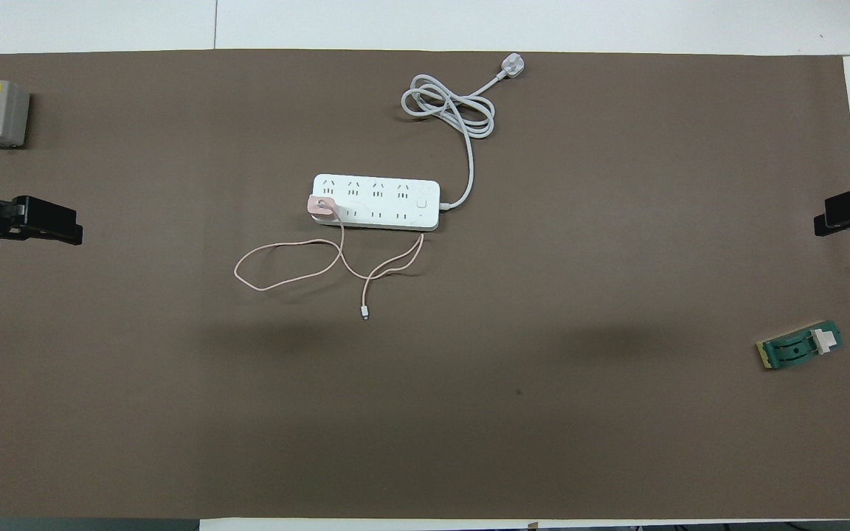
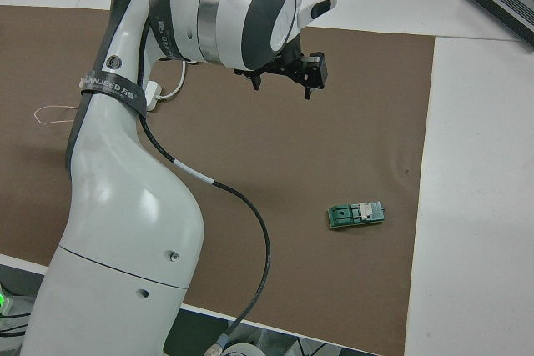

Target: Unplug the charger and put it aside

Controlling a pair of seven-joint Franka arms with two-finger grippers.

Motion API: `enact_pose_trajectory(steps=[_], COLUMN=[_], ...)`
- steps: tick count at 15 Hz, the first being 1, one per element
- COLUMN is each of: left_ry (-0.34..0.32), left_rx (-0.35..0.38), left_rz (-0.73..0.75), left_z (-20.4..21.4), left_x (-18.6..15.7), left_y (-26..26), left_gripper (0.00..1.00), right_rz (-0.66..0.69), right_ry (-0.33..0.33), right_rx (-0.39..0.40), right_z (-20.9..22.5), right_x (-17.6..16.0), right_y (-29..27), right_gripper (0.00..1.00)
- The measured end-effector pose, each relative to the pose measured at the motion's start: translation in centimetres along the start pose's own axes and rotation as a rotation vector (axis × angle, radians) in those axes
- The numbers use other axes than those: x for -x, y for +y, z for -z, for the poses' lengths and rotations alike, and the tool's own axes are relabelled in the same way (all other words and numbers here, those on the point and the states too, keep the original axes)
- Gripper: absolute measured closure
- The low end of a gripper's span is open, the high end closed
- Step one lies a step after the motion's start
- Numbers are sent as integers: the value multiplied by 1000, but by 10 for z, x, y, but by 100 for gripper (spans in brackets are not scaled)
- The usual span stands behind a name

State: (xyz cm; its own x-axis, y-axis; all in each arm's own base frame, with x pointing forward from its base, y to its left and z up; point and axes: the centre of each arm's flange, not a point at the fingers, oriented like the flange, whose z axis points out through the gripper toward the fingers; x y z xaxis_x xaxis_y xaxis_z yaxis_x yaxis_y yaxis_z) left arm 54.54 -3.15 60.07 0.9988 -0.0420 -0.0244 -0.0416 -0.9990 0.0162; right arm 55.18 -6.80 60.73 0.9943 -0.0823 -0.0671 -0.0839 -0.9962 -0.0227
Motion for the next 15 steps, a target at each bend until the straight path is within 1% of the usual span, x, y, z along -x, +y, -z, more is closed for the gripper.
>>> enact_pose_trajectory(steps=[4, 6, 9, 12, 13, 15], left_ry=[1, 9, 70, 102, 111, 106], left_rx=[0, 0, 11, 27, 34, 40], left_rz=[-1, 43, 269, 419, 484, 627], left_z=[0, 1, 4, 1, -4, -24], left_x=[0, -1, -8, -14, -18, -30], left_y=[0, 1, 18, 41, 50, 75], left_gripper=[0, 0, 0, 0, 0, 0], right_rz=[1, 1, 24, 37, 11, -151], right_ry=[0, 0, 3, 10, 8, -6], right_rx=[0, 0, -1, -2, -18, -76], right_z=[0, 0, 0, 1, 0, -3], right_x=[0, 0, -1, -2, -1, -1], right_y=[0, -1, -13, -25, -26, -32], right_gripper=[0, 0, 0, 0, 0, 0])
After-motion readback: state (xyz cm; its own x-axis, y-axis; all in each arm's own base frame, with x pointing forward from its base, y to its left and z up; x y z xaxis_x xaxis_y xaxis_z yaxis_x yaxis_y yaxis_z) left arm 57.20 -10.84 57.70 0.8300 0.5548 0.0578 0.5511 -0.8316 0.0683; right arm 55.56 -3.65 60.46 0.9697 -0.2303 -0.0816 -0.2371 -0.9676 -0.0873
